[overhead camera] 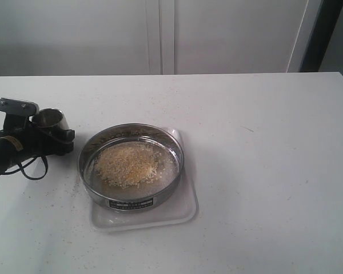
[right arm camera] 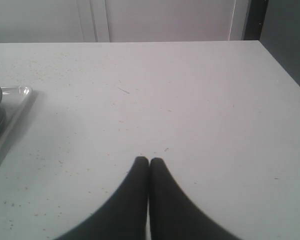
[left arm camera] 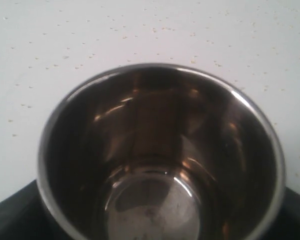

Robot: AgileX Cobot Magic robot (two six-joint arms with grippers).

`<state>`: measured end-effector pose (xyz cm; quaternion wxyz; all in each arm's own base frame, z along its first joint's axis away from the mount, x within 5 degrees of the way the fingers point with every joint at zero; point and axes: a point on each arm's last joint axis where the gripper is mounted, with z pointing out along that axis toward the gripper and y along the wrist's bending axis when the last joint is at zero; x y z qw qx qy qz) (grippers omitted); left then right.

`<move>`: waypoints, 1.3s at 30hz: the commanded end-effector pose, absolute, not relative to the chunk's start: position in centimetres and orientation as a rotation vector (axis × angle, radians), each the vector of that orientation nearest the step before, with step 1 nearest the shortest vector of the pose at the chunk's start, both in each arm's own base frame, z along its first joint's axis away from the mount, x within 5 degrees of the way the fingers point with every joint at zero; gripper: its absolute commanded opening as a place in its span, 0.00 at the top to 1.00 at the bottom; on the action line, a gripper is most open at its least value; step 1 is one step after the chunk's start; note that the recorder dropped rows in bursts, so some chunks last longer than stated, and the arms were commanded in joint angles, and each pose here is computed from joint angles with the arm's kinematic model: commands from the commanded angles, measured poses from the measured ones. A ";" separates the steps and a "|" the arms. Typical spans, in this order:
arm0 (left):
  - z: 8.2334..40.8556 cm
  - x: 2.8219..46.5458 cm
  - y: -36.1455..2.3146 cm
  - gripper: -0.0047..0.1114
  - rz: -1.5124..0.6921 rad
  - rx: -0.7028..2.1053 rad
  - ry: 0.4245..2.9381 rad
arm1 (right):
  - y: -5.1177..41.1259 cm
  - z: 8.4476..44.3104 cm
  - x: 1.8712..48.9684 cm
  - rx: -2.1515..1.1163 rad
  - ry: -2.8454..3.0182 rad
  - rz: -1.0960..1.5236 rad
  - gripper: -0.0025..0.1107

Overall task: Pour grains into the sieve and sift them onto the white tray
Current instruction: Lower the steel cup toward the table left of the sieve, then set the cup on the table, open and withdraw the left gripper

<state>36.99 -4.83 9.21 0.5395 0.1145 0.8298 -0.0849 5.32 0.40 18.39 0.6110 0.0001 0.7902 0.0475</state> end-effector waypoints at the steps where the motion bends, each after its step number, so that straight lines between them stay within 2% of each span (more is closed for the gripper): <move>1: 8.9 36.7 -4.6 0.80 -0.185 0.265 2.021 | 0.4 18.3 5.4 -0.004 1.820 0.104 0.98; 7: 9.9 36.8 -4.7 0.23 -0.189 0.280 1.973 | 0.4 18.3 5.4 -0.004 1.820 0.104 0.98; 8: 10.2 36.8 -4.7 0.17 -0.188 0.280 1.964 | 0.4 18.3 5.4 -0.004 1.820 0.104 0.98; 10: 10.7 36.9 -4.7 0.11 -0.187 0.280 1.954 | 0.4 18.3 5.4 -0.004 1.820 0.104 0.98; 19: 12.2 36.7 -4.6 0.11 -0.163 0.283 1.973 | 0.4 18.3 5.4 -0.004 1.820 0.104 0.98; 33: 16.3 35.6 -4.6 0.11 -0.186 0.274 2.009 | 0.4 18.3 5.4 -0.004 1.820 0.104 0.98; 39: 18.6 34.5 -3.9 0.13 -0.118 0.250 2.080 | 0.4 18.3 5.4 -0.004 1.820 0.104 0.98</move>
